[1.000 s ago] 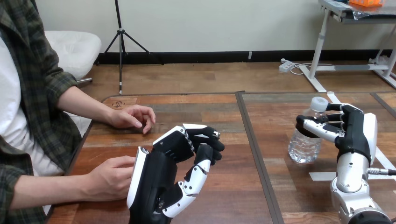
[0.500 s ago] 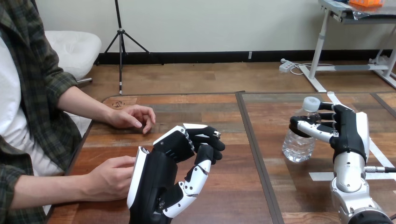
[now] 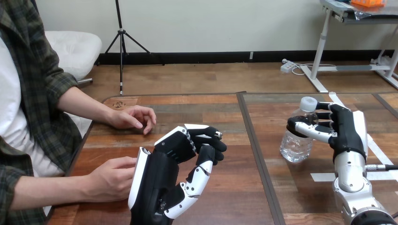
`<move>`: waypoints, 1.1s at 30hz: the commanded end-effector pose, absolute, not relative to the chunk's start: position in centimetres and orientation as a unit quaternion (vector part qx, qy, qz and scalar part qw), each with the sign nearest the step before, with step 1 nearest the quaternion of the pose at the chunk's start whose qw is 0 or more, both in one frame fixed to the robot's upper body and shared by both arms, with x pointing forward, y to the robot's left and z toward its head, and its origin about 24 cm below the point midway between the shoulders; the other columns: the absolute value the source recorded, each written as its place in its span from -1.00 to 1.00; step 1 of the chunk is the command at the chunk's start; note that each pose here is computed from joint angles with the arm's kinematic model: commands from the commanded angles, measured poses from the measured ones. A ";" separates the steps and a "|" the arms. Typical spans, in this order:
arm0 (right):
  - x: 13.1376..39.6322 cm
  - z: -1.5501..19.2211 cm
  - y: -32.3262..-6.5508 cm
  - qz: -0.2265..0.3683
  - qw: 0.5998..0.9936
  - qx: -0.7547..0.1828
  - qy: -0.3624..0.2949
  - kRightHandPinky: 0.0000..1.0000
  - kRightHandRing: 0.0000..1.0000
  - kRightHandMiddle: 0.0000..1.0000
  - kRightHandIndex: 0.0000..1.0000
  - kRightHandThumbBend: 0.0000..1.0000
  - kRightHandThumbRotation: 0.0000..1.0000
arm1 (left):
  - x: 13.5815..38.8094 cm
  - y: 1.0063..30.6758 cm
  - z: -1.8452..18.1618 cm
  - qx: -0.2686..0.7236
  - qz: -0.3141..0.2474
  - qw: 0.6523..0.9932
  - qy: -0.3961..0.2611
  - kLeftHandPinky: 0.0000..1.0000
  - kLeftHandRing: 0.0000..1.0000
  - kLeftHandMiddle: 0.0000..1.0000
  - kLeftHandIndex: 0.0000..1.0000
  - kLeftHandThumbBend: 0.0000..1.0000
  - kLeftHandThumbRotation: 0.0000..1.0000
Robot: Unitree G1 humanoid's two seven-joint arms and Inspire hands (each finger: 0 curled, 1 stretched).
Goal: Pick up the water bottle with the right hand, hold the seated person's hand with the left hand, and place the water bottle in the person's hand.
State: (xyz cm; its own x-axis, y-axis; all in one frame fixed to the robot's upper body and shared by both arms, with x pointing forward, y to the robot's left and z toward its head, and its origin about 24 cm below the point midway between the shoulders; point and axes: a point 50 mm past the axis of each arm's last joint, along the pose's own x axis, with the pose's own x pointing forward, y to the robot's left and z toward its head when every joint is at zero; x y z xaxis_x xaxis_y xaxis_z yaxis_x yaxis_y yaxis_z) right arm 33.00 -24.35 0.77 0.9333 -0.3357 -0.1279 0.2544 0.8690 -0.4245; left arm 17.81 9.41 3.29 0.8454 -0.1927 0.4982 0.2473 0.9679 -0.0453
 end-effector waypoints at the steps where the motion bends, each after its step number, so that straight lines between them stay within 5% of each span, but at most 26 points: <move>1: 35.0 3.1 -23.4 -0.135 0.966 -0.210 0.067 0.52 0.64 0.70 0.69 0.49 -1.00 | 17.9 9.1 3.9 -0.064 -0.105 0.955 -0.271 -0.22 -0.05 0.06 0.14 -0.54 -0.52; 33: 34.9 2.3 -23.2 -0.102 0.966 -0.214 0.107 0.65 0.78 0.83 0.78 0.53 -0.99 | 17.9 9.1 3.9 -0.064 -0.105 0.954 -0.273 -0.22 -0.05 0.07 0.15 -0.56 -0.52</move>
